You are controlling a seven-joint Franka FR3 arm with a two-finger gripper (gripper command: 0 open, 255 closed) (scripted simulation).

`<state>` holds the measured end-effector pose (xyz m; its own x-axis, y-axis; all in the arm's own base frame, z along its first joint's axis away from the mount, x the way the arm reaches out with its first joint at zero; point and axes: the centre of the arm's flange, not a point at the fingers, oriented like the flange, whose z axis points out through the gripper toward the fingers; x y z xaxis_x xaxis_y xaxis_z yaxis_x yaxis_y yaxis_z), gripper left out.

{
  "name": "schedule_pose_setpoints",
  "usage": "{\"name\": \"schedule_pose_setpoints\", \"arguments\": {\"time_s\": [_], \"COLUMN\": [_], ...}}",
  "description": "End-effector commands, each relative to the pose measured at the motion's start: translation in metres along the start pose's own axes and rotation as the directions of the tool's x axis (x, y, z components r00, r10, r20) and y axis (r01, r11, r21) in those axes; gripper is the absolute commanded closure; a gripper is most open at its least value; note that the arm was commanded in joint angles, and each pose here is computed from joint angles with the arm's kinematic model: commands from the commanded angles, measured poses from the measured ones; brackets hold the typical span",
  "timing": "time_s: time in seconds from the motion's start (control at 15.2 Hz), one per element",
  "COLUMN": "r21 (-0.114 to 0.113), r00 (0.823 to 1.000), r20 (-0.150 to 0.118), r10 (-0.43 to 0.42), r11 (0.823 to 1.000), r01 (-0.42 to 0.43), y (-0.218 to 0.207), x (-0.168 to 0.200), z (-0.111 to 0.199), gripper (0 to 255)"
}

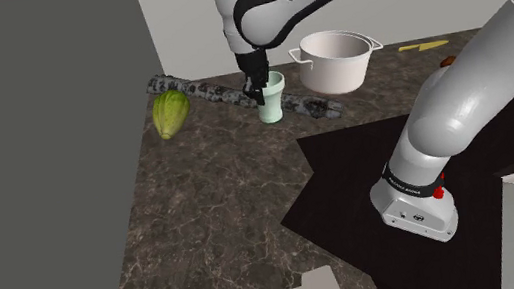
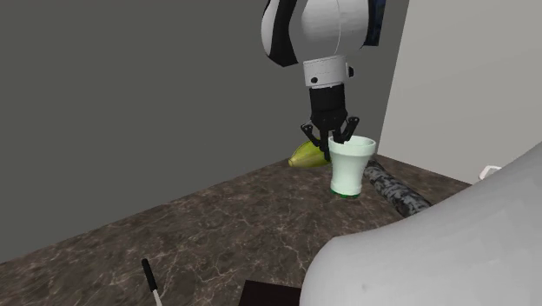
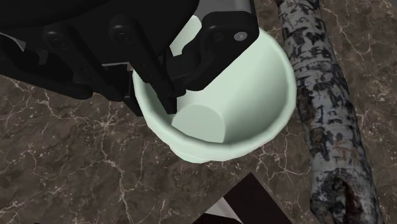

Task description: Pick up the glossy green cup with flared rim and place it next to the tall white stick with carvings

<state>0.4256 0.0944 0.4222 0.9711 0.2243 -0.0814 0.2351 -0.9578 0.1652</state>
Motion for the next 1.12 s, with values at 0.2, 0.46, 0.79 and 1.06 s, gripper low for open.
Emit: {"name": "schedule_pose_setpoints", "arguments": {"time_s": [0.2, 0.46, 0.79, 1.06], "r21": [0.0, 0.0, 0.0, 0.0], "r00": [1.0, 1.0, 1.0, 1.0], "r20": [-0.001, -0.001, -0.001, -0.001], "r10": [0.0, 0.0, 0.0, 0.0], "r11": [1.0, 1.0, 1.0, 1.0], "r01": [0.0, 0.0, 0.0, 0.0], "y": [-0.004, -0.008, -0.012, -0.016], "x": [0.002, 0.004, 0.006, 0.008], "z": [0.026, 0.047, 0.073, 0.094], "gripper": [255, 255, 255, 255]}}
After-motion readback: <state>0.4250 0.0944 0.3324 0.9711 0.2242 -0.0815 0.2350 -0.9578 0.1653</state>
